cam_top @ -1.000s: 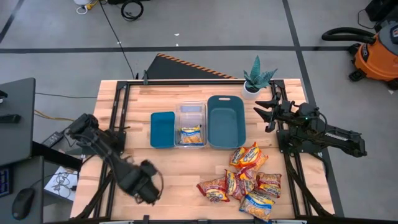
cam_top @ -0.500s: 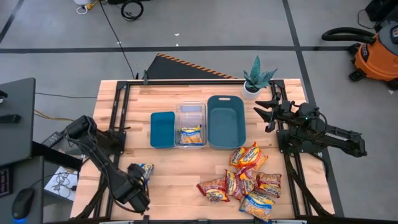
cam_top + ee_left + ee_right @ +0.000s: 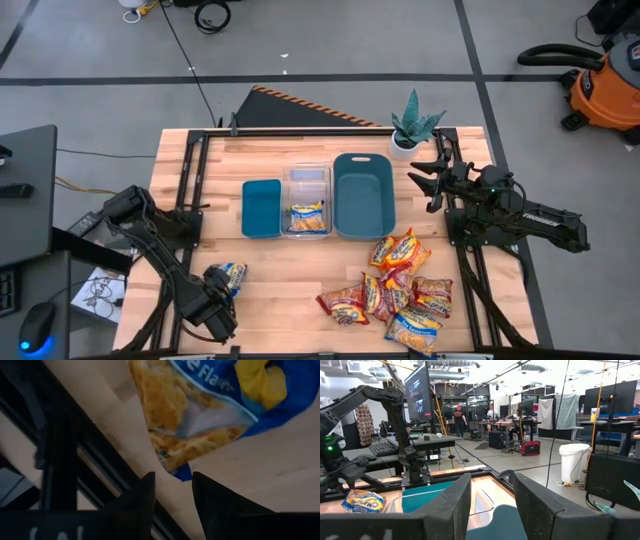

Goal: Sort Maruchan noodles
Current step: Put the blue noodle pack into the transparent bin

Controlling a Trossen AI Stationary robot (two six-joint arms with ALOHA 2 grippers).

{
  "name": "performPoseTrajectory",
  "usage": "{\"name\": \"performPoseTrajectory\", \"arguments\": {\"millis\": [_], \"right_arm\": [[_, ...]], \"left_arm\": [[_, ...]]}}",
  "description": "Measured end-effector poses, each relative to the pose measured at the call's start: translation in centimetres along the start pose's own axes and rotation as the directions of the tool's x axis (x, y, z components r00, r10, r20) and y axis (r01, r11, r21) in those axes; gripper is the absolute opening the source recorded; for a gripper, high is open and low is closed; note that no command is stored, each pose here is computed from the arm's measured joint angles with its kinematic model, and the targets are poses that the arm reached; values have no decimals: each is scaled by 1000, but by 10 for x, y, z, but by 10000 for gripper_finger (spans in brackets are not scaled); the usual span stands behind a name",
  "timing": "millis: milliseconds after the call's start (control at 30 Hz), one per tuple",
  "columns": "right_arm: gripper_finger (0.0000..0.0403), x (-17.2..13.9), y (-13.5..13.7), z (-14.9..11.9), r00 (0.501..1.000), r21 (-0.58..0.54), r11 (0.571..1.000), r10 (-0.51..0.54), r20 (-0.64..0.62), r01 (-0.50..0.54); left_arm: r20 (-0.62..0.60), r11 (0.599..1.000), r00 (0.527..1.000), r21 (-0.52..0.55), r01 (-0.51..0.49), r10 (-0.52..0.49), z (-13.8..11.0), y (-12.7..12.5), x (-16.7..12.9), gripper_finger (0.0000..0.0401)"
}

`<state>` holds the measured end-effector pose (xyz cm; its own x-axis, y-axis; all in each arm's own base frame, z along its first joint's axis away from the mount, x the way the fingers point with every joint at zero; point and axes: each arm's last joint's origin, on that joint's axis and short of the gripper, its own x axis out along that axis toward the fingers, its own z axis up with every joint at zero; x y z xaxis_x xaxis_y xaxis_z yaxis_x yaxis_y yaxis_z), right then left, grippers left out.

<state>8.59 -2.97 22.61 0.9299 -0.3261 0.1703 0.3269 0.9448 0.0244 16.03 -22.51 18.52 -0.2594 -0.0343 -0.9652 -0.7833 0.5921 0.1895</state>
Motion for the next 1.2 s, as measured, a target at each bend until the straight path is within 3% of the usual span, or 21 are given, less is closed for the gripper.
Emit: {"name": "performPoseTrajectory", "arguments": {"millis": [467,833,1067,1200], "right_arm": [[153,0,0,0,1000,0,1000,0,0,0],[153,0,0,0,1000,0,1000,0,0,0],[153,0,0,0,1000,0,1000,0,0,0],[153,0,0,0,1000,0,1000,0,0,0]], "left_arm": [[-3,991,992,-44,127,-127,13,30,21,130],[1,996,996,18,86,-86,17,36,30,9],[29,997,1000,75,8,-11,17,38,5,5],[84,992,996,126,18,-29,18,33,-21,4]]}}
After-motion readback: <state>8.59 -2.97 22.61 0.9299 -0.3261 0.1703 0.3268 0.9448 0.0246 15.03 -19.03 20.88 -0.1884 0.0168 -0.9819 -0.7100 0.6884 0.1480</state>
